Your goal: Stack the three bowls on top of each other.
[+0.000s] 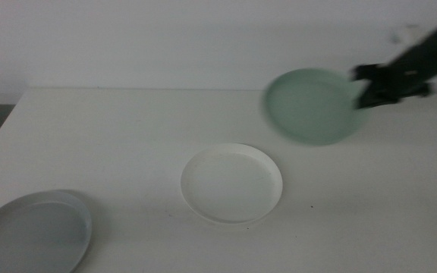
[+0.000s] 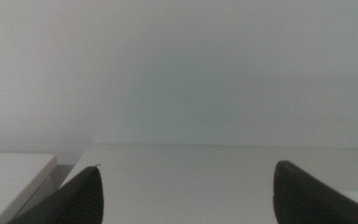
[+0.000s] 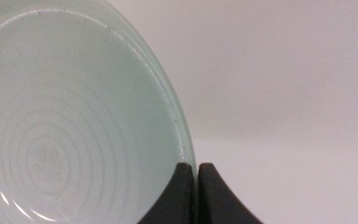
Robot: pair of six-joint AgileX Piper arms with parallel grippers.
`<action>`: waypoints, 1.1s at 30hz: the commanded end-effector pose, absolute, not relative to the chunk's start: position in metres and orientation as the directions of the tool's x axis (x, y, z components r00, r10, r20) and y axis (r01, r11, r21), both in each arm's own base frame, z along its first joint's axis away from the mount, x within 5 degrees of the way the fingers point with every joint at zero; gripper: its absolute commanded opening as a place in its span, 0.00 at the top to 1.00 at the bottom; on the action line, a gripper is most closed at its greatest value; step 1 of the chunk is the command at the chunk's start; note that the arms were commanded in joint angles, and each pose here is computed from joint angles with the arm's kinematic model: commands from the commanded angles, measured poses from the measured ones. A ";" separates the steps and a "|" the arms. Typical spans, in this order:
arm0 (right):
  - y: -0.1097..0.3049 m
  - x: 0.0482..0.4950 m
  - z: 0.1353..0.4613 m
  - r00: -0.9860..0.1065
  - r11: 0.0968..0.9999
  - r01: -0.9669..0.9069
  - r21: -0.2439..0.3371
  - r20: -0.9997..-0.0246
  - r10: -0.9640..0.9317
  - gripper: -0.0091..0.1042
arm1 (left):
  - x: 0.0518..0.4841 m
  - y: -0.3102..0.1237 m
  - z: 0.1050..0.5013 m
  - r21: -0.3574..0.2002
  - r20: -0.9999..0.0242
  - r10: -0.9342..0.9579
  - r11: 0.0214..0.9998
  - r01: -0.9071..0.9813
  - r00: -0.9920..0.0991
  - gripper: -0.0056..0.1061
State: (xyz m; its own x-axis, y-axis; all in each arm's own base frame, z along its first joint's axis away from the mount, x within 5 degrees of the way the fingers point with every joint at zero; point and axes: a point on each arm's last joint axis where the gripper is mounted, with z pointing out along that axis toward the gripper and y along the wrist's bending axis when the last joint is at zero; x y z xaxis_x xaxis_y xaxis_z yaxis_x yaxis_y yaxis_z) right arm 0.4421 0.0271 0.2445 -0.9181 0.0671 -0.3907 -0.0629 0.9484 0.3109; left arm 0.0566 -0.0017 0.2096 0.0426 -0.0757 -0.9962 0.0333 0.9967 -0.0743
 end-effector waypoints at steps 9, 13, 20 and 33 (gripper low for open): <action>0.163 0.412 0.234 -0.908 0.893 -0.338 0.297 -0.353 -0.227 0.93 | 0.056 -0.002 0.210 -0.073 -0.996 -0.075 0.997 0.034 0.055 0.11; 0.178 0.410 0.215 -0.928 0.897 -0.319 0.307 -0.295 -0.229 0.93 | 0.056 -0.002 0.210 -0.074 -0.996 -0.076 0.997 0.034 0.055 0.11; 0.183 0.411 0.198 -0.939 0.897 -0.310 0.315 -0.250 -0.237 0.93 | 0.056 -0.002 0.210 -0.073 -0.996 -0.074 0.997 0.034 0.055 0.11; 0.182 0.411 0.193 -0.935 0.899 -0.325 0.292 -0.239 -0.261 0.54 | 0.056 -0.002 0.210 -0.074 -0.996 -0.076 0.997 0.034 0.055 0.11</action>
State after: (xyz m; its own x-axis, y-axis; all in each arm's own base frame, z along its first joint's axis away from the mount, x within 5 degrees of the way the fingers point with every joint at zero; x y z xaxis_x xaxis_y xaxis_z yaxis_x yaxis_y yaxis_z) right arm 0.4126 0.1824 0.1918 -0.9402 -0.2416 -0.2403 -0.3097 0.8999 0.3070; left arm 0.0566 -0.0017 0.2096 0.0426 -0.0757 -0.9962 0.0333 0.9967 -0.0743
